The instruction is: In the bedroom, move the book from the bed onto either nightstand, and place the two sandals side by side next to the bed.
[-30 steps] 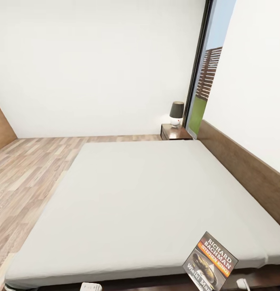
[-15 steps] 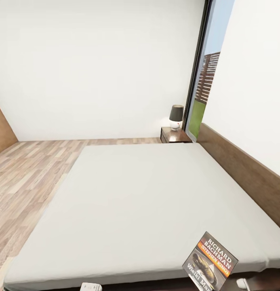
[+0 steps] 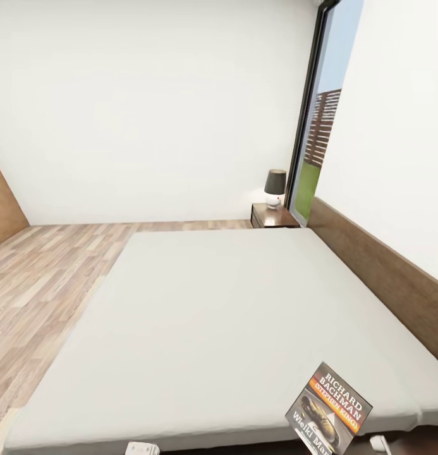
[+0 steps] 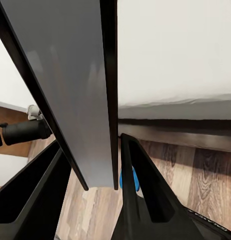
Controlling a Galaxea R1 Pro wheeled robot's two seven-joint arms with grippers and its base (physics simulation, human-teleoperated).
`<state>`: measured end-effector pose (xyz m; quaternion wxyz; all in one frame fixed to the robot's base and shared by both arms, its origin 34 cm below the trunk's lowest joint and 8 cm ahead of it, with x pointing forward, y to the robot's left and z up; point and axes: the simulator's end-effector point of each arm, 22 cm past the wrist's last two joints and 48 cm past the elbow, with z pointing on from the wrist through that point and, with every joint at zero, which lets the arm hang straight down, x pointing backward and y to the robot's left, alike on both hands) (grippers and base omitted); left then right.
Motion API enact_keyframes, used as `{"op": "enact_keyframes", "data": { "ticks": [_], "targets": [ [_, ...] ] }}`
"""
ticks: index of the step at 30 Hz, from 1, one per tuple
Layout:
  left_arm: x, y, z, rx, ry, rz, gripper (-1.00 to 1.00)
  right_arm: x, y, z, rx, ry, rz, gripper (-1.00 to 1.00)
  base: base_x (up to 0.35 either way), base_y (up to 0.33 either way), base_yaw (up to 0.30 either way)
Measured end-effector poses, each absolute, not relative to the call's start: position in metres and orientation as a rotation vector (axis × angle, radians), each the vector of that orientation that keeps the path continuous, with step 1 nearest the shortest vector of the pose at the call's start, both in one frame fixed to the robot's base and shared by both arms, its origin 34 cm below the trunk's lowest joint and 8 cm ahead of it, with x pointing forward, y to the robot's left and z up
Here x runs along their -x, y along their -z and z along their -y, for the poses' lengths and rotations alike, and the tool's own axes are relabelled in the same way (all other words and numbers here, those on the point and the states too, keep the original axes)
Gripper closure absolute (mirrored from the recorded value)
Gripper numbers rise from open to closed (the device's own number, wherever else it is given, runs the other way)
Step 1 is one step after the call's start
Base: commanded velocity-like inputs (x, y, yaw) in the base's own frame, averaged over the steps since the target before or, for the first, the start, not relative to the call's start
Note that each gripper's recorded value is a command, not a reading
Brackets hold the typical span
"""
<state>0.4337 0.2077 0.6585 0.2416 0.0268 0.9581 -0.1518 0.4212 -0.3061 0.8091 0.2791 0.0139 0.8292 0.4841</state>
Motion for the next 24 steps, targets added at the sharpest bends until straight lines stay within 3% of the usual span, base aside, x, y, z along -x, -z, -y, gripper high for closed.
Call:
{"op": "enact_keyframes", "data": {
  "ticks": [24],
  "targets": [
    [-0.446, -0.671, -0.208, -0.081, 0.410, -2.583, -1.00, -0.428, -0.821, 0.306, -0.012, -1.289, -2.192, 1.00, 0.000, 0.000, 0.000]
  ]
}}
